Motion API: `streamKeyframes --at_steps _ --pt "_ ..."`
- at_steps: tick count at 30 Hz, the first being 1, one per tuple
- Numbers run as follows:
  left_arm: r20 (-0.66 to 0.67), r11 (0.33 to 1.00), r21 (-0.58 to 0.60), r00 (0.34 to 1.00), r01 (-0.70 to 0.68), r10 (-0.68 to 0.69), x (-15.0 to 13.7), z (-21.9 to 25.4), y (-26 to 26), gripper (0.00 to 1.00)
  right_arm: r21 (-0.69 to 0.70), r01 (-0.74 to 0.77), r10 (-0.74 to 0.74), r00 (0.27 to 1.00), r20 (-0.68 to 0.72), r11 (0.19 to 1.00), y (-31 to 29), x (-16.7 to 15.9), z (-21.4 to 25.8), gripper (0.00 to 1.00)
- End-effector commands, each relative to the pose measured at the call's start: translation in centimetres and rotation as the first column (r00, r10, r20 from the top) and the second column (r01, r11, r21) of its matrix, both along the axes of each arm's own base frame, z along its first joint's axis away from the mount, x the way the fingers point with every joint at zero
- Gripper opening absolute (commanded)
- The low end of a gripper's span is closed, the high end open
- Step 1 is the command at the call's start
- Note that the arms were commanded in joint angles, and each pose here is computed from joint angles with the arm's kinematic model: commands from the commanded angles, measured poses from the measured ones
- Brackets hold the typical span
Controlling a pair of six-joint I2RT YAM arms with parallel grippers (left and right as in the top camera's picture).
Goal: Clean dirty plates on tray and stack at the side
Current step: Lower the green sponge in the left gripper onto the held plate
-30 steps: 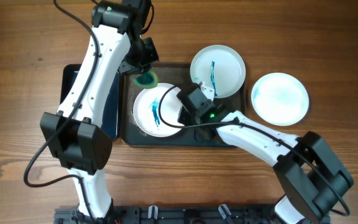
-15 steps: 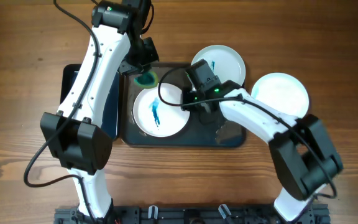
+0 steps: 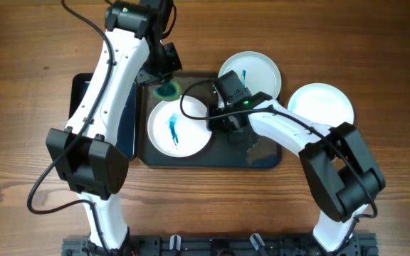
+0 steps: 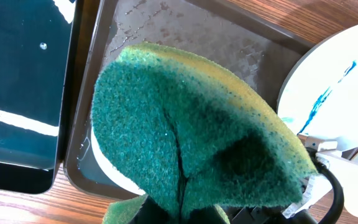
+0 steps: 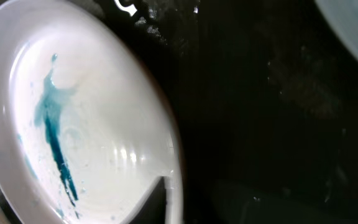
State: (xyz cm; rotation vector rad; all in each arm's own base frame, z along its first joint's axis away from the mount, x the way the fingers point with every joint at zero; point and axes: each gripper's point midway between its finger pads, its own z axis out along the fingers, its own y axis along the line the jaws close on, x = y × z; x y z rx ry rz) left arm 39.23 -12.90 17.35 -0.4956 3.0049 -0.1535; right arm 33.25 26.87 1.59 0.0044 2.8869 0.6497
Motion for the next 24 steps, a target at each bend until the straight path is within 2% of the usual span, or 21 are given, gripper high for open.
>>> streamKeyframes --at_steps 1,9,16,17,21,24 --pt "-0.019 1.000 0.021 1.000 -0.016 0.017 -0.5 -0.8 0.6 0.04 0.006 0.035 -0.035 0.999 -0.010 0.999 0.0 0.4 -0.2 0.04" --pt "-0.110 0.998 0.030 0.992 -0.059 0.062 -1.9 -5.9 0.8 0.04 -0.002 0.102 -0.102 0.993 -0.052 0.995 -0.3 0.2 -0.7 0.04" --pt "-0.147 0.997 -0.006 0.986 -0.075 0.073 -2.5 -7.2 0.6 0.04 -0.010 0.121 -0.121 0.990 -0.075 0.993 -0.5 -0.1 -0.9 0.05" --pt "-0.151 0.997 -0.002 0.986 -0.075 0.074 -2.6 -7.4 0.7 0.04 -0.009 0.119 -0.119 0.990 -0.071 0.993 -0.5 0.0 -0.9 0.06" --pt "-0.166 0.997 0.004 0.983 -0.080 0.079 -3.0 -8.6 1.0 0.04 0.042 -0.004 0.005 1.000 -0.007 0.999 0.8 0.4 -0.2 0.22" --pt "-0.174 0.996 0.002 0.981 -0.091 0.090 -3.2 -9.5 1.4 0.04 0.057 -0.048 0.046 0.999 0.027 0.997 1.2 0.7 0.1 0.24"
